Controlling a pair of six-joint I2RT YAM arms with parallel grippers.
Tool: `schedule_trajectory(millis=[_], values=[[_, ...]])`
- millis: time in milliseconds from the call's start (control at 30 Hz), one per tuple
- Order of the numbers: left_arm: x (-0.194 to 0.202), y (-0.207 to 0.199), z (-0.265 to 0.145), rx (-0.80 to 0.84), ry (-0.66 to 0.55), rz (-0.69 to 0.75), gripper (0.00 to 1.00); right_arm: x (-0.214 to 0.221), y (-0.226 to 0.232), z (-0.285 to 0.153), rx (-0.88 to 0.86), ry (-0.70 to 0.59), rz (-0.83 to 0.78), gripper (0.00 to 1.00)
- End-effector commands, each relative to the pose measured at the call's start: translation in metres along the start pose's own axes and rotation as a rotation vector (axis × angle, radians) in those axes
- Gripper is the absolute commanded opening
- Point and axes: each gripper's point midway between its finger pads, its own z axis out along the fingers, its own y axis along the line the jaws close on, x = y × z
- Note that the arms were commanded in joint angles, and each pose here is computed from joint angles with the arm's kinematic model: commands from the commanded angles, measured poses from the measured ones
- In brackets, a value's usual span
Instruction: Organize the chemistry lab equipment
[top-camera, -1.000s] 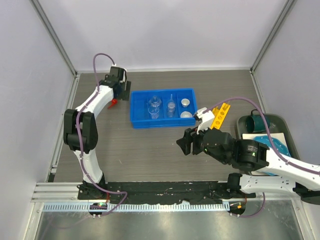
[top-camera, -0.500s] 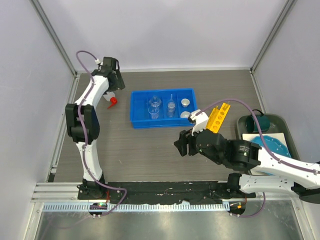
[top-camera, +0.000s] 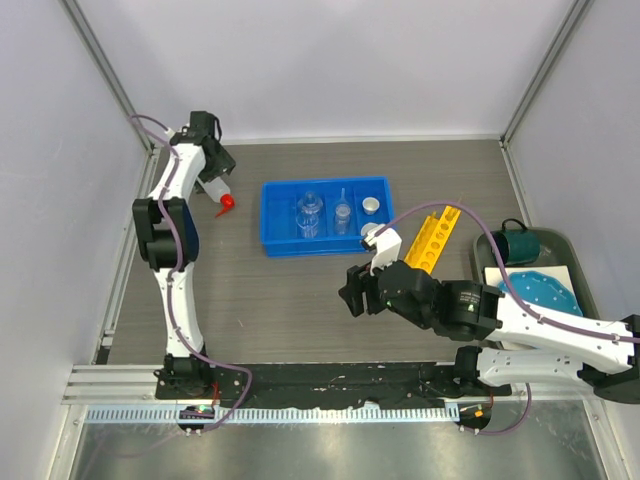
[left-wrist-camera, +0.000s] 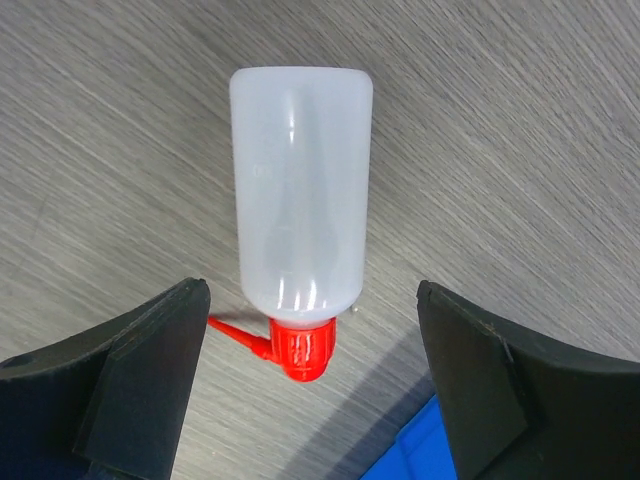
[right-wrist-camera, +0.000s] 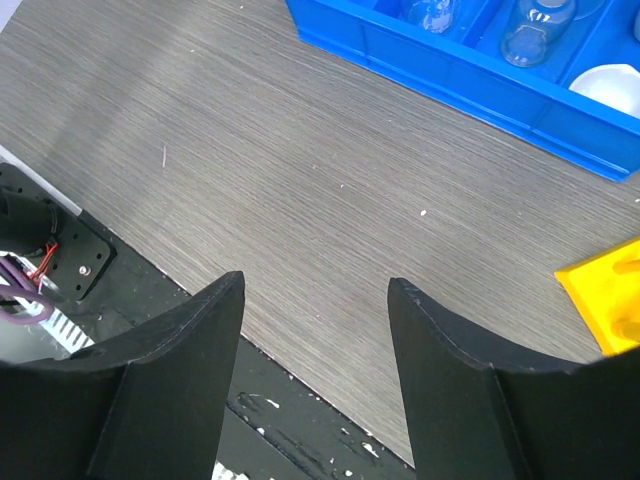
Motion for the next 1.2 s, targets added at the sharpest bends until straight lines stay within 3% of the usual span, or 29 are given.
schedule_trajectory(millis=[0, 333, 567, 767, 833, 900, 1167], values=[[-0.011, -0.005, 0.0, 0.008, -0.004, -0.071, 0.91, -0.009, 0.013, 0.002, -0.054, -0.035, 0.016, 0.65], [-0.013, 0.009, 0.032, -0.044, 0.01, -0.129, 0.92, 0.002, 0.011, 0.005, -0.054, -0.018, 0.014, 0.65], [-0.006, 0.014, 0.048, -0.067, 0.021, -0.133, 0.87, 0.006, 0.01, 0.009, -0.046, -0.006, 0.012, 0.65], [0.0, 0.016, 0.055, -0.069, 0.035, -0.107, 0.68, 0.007, 0.012, 0.011, -0.046, -0.003, 0.015, 0.65], [0.002, 0.017, 0.055, -0.073, 0.04, -0.089, 0.53, 0.008, 0.013, 0.012, -0.048, 0.0, 0.016, 0.65], [0.001, 0.02, 0.053, -0.076, 0.036, -0.075, 0.46, 0.007, 0.014, 0.012, -0.05, -0.001, 0.02, 0.65], [-0.005, 0.024, 0.021, -0.073, 0.002, 0.034, 0.43, 0.005, 0.018, 0.014, -0.056, -0.002, 0.034, 0.65]])
